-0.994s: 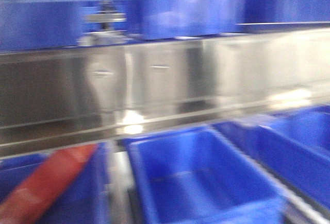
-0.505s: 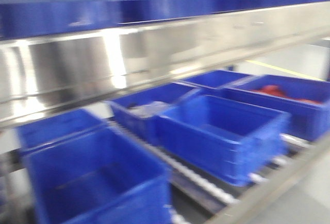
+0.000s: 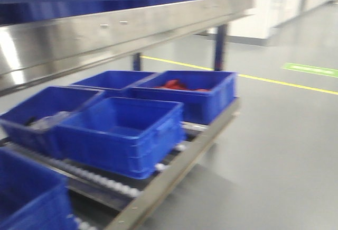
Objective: Move blue bin to conveyor side
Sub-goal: 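Hold the blue bin with both grippers while turning toward the open floor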
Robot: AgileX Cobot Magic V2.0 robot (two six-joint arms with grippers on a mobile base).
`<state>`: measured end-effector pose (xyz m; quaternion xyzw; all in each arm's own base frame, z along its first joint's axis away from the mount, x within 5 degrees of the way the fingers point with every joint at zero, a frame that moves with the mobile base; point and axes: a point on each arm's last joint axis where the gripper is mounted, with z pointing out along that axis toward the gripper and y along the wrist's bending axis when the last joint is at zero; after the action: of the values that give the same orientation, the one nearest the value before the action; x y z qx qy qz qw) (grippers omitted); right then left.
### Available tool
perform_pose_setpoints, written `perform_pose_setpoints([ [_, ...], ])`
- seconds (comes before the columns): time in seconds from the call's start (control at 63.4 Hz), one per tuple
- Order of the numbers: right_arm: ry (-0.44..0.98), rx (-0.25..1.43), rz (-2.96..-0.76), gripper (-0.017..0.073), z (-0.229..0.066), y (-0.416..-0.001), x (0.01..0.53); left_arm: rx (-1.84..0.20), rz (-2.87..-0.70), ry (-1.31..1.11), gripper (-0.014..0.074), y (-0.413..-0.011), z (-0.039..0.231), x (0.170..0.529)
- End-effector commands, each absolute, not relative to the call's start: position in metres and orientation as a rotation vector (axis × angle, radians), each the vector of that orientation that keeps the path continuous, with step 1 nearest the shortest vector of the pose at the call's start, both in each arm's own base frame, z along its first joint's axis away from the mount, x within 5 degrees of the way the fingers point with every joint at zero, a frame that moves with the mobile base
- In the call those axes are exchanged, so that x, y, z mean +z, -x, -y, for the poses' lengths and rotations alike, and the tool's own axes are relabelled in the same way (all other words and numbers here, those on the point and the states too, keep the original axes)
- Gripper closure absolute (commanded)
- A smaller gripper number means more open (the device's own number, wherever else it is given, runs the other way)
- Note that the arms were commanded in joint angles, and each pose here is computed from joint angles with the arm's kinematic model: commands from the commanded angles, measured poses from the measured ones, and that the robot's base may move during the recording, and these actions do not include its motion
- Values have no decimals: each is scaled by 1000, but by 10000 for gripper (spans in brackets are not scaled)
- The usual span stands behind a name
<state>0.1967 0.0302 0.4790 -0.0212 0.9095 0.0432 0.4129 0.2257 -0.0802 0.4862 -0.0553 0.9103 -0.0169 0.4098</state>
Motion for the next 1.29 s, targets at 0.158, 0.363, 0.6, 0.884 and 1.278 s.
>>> perform_pose_setpoints([
  [0.158,62,184,-2154,638,-35,-194,493,-150,-2179,126,612,-222,83,501],
  [0.363,62,184,-2154,638,-35,-194,493,-150,-2179,126,612,-222,83,501],
  [0.6,62,184,-2154,638,-35,-194,493,-137,-2174,127,612,-222,82,502],
  [0.884,62,184,-2154,638,-35,-194,493,-133,-2173,127,612,-223,81,502],
  [1.278,62,184,-2154,638,-35,-194,493,-133,-2173,127,612,-223,81,502],
])
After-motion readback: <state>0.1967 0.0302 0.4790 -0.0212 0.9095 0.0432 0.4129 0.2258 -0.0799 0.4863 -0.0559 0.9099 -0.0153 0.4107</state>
